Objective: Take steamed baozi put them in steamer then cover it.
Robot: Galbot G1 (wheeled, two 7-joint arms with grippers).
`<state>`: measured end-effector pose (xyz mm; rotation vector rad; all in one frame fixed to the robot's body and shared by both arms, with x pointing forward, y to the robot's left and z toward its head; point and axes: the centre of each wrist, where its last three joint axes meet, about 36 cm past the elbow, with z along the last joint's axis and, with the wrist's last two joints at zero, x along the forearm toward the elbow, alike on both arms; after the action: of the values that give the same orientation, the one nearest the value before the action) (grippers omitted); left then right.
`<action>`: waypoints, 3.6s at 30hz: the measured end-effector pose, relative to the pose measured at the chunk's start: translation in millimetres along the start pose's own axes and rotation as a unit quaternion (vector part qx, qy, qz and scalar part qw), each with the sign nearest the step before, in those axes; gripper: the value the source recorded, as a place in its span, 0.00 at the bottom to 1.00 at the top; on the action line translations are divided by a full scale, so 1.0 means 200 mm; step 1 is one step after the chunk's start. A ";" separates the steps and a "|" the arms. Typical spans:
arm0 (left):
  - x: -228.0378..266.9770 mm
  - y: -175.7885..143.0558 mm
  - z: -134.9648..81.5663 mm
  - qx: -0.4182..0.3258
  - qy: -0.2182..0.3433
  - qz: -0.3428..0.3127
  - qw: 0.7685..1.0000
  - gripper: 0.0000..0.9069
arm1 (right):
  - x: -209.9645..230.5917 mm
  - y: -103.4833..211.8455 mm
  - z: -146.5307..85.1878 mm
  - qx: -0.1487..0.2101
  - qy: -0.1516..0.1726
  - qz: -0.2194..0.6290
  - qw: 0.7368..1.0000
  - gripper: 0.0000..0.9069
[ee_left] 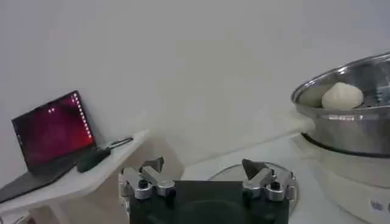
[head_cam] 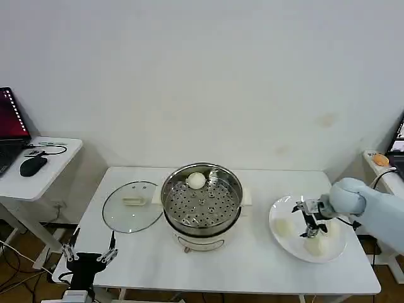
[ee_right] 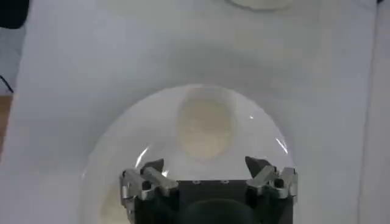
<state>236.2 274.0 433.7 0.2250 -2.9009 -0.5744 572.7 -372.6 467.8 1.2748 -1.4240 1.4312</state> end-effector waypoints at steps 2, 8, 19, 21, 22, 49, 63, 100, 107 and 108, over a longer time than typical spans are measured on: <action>0.00 0.00 0.00 0.001 0.000 0.000 1.000 1.00 | -0.03 -0.01 -0.02 0.000 0.000 -0.002 1.000 1.00; 0.00 0.00 0.00 0.000 0.000 -0.002 1.000 1.00 | -0.09 -0.06 -0.05 -0.004 0.004 -0.002 1.000 0.88; -0.01 0.00 0.01 0.003 0.001 -0.004 1.000 1.00 | -0.13 -0.08 -0.10 -0.011 0.006 -0.013 1.000 0.61; -0.01 0.00 0.01 0.004 0.001 -0.005 1.000 1.00 | -0.12 -0.09 -0.11 -0.013 0.006 -0.014 1.000 0.58; -0.01 0.00 0.01 0.004 0.001 -0.005 1.000 1.00 | -0.12 -0.09 -0.11 -0.014 0.005 -0.015 1.000 0.58; -0.03 -0.01 -0.02 0.002 -0.003 0.013 1.000 1.00 | 0.67 -0.43 -0.26 -0.002 -0.021 0.059 0.998 0.63; -0.11 0.01 -0.01 0.013 -0.003 -0.001 1.000 1.00 | 0.82 -0.74 -1.03 0.063 -0.077 0.060 0.993 0.63; -0.08 0.07 -0.06 0.016 -0.016 -0.020 1.000 1.00 | 0.23 -0.76 -2.03 0.095 -0.061 -0.020 0.993 0.63; -0.08 0.08 -0.07 0.016 -0.018 -0.020 1.000 1.00 | 0.18 -0.75 -2.06 0.097 -0.055 -0.022 0.993 0.63; -0.08 0.08 -0.07 0.016 -0.019 -0.020 1.000 1.00 | 0.18 -0.76 -2.06 0.098 -0.054 -0.022 0.994 0.63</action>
<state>253.0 285.6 450.1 0.2790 -2.9492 -0.5456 649.6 45.7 584.4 1.5173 -1.3424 1.5212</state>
